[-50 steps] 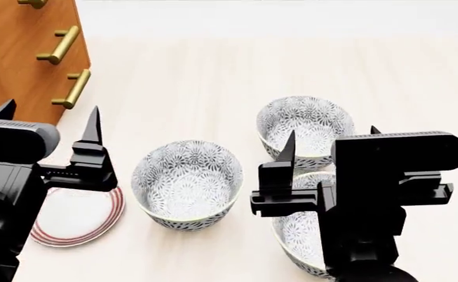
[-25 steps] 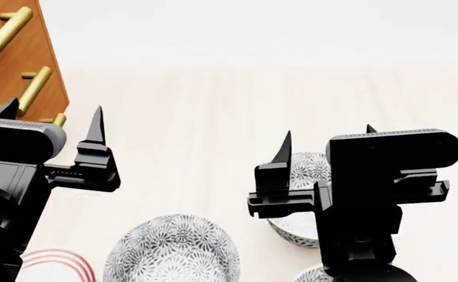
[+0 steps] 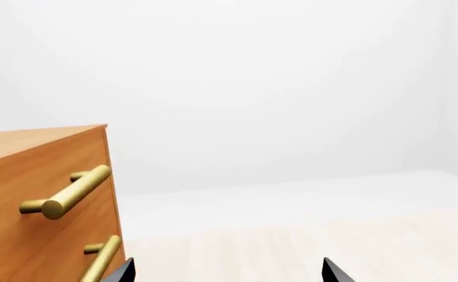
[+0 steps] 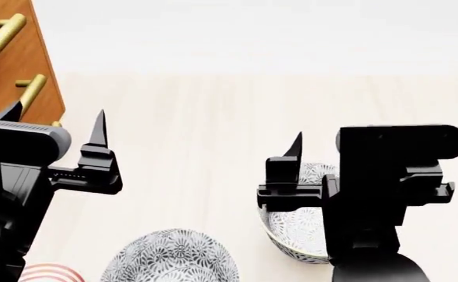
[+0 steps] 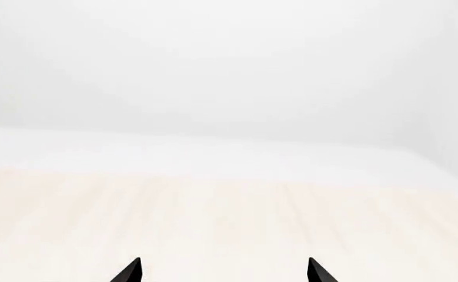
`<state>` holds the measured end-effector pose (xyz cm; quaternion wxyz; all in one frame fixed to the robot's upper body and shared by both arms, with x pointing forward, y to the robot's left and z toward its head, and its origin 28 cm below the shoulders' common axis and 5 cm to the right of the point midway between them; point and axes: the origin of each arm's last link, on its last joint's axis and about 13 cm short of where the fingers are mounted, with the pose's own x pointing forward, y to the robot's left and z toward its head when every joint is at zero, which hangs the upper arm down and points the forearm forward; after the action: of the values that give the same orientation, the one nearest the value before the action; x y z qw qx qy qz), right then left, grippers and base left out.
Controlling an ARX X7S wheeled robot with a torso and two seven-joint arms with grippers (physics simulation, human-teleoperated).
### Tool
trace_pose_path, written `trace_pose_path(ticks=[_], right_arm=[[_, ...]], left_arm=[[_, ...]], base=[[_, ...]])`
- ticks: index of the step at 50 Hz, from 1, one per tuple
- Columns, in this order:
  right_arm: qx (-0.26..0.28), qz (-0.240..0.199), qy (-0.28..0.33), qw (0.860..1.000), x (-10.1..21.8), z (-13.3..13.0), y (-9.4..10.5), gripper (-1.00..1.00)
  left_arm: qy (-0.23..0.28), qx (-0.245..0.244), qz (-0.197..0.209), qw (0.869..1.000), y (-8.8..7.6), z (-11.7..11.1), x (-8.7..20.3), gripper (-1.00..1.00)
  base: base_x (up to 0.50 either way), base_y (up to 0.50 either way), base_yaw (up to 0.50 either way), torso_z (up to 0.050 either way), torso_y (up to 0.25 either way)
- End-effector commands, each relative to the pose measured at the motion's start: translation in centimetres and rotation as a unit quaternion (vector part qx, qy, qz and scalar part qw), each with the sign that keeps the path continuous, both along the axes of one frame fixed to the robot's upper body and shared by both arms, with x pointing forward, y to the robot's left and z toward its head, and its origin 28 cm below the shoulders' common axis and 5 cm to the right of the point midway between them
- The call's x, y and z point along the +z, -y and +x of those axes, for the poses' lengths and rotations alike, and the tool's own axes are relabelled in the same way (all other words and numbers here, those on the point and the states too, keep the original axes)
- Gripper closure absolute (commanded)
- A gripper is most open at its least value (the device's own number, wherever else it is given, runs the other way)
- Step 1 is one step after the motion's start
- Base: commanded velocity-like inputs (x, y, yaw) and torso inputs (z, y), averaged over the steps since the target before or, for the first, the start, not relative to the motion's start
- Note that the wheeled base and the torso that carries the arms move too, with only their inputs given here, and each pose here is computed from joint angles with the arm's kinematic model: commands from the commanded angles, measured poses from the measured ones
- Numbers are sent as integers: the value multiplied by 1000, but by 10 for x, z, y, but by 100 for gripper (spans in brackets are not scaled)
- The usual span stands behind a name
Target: Stack the bowl at the front on the bowl in the middle.
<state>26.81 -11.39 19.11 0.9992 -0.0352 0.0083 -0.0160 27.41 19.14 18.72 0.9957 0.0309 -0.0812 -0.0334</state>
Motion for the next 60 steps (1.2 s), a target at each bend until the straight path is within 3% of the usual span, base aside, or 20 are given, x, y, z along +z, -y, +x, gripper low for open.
trace_pose_path(ticks=[1,3,4,5,7,9,13,20,32,40,44,45,46,60], right_arm=[[-19,27,-37,999,15,10,11,-100],[-25,25,-50,998,20,12,16,-100],[-27,43,-51,997,22,13,17,-100],[-3,95,-54,994,29,15,19,-100],[-27,71,-66,995,37,19,26,-100],[-17,103,-115,988,41,21,30,-100],[-24,76,-124,989,53,27,36,-100],[-1,88,-147,985,70,36,42,-100],[-18,83,-183,979,91,52,49,-100],[-24,116,-212,970,88,60,59,-100],[-34,144,-245,958,78,69,76,-100],[-58,181,-276,942,49,77,96,-100],[-61,191,-300,933,40,80,98,-100],[-62,196,-313,927,32,82,101,-100]], left_arm=[[-4,2,0,1000,0,2,-2,-100],[-4,3,1,1000,0,3,-2,-100],[-5,3,0,1000,-1,3,-2,-100],[-5,4,0,1000,-1,4,-2,-100],[-6,3,0,1000,0,4,-2,-100],[-6,3,1,1000,0,4,-3,-100],[-6,3,2,1000,0,4,-3,-100],[-7,2,6,1000,1,4,-3,-100],[-9,2,13,1000,1,5,-5,-100],[-11,3,15,1000,0,4,-7,-100],[-13,3,16,1000,1,7,-8,-100],[-13,1,22,1000,2,6,-8,-100],[-13,1,22,1000,2,6,-8,-100],[-14,1,25,1000,3,5,-8,-100]], base=[[0,0,0,0,0],[0,0,0,0,0],[0,0,0,0,0],[0,0,0,0,0],[0,0,0,0,0],[0,0,0,0,0],[0,0,0,0,0],[0,0,0,0,0],[0,0,0,0,0],[0,0,0,0,0],[0,0,0,0,0],[0,0,0,0,0],[0,0,0,0,0],[0,0,0,0,0]])
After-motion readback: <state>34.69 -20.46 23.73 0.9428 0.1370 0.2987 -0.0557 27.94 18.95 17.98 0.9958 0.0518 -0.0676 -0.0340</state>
